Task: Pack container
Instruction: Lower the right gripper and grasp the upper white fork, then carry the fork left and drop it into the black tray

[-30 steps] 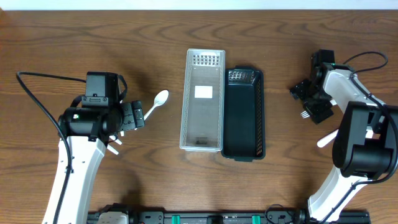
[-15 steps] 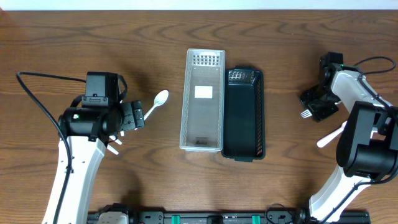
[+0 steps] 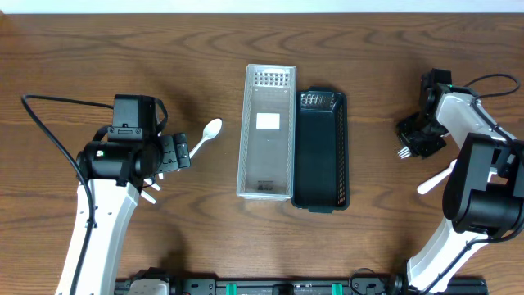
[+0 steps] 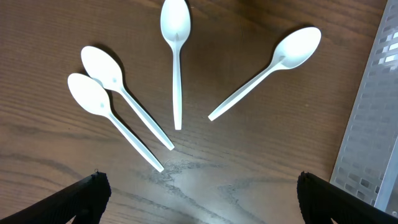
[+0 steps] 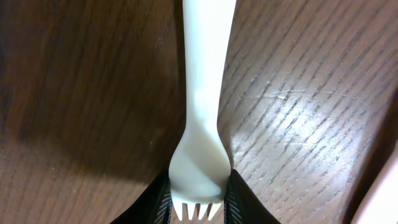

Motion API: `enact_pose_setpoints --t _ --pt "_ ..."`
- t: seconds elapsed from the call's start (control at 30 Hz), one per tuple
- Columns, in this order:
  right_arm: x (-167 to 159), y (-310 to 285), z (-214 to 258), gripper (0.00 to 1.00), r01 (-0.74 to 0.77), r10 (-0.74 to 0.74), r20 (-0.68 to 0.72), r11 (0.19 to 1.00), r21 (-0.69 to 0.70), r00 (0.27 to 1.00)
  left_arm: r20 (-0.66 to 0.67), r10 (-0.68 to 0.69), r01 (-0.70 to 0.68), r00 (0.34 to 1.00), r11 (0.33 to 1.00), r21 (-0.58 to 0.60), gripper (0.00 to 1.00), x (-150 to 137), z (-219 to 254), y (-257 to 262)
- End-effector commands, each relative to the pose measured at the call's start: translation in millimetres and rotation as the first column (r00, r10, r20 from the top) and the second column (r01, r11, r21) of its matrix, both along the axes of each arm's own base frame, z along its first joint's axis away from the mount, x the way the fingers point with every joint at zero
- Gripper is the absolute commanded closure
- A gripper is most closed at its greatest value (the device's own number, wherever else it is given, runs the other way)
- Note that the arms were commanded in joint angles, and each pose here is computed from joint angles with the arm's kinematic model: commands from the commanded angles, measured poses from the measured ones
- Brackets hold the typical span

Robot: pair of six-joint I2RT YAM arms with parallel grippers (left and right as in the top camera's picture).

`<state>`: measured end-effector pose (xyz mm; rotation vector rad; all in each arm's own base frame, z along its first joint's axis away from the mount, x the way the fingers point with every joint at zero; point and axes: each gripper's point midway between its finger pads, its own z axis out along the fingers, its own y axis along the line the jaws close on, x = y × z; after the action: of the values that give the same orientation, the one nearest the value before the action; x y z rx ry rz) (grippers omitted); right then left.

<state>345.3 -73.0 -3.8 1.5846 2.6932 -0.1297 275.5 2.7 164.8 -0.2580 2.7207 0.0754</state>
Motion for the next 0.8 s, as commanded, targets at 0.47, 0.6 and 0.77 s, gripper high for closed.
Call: enact_pose_setpoints --t 0.47,0.6,0.77 --pt "6 56 52 0.99 -0.375 0.379 0.05 0.924 -0.069 0.924 0.011 0.004 -0.004 1.0 1.0 -0.002 0.02 2 5 0" --pt "19 100 102 0.99 -0.563 0.579 0.175 0.816 -0.136 0.797 0.011 0.004 -0.004 1.0 1.0 -0.002 0.02 2 5 -1" --pt "9 156 142 0.99 -0.691 0.715 0.258 0.697 -0.193 0.65 0.011 0.004 -0.004 1.0 1.0 -0.002 0.02 2 5 0"
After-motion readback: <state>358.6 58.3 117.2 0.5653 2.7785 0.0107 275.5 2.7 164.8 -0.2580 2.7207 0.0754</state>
